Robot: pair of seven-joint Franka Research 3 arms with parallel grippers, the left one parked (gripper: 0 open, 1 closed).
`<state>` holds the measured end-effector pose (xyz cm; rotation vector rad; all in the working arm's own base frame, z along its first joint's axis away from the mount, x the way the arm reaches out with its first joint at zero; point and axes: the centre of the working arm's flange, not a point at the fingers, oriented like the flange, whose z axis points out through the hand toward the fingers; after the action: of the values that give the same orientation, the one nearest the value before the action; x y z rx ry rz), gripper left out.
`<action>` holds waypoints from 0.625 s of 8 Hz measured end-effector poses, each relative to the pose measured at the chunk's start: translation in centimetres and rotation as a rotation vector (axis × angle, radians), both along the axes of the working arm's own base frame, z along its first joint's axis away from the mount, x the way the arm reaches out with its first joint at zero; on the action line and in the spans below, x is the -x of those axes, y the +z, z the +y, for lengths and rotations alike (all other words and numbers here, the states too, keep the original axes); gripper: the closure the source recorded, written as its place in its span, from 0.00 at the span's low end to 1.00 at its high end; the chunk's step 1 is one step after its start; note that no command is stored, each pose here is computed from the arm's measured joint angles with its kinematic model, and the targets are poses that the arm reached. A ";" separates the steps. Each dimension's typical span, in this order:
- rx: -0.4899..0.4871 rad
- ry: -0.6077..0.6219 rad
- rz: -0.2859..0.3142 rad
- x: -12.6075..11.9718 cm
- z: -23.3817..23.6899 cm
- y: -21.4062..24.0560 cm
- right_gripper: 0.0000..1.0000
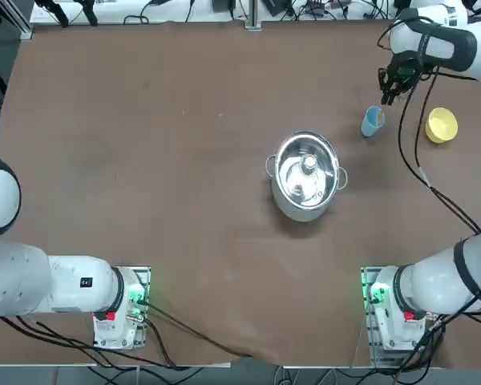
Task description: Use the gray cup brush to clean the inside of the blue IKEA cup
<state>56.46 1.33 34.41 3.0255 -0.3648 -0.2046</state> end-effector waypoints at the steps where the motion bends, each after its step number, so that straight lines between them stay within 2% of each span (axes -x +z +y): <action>1: -0.001 0.000 -0.019 -0.3 -0.1 -0.2 0.96; 5: -0.004 0.009 -0.054 -0.9 0.5 -0.9 0.96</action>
<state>57.34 1.88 33.51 3.0408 -0.3557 -0.1235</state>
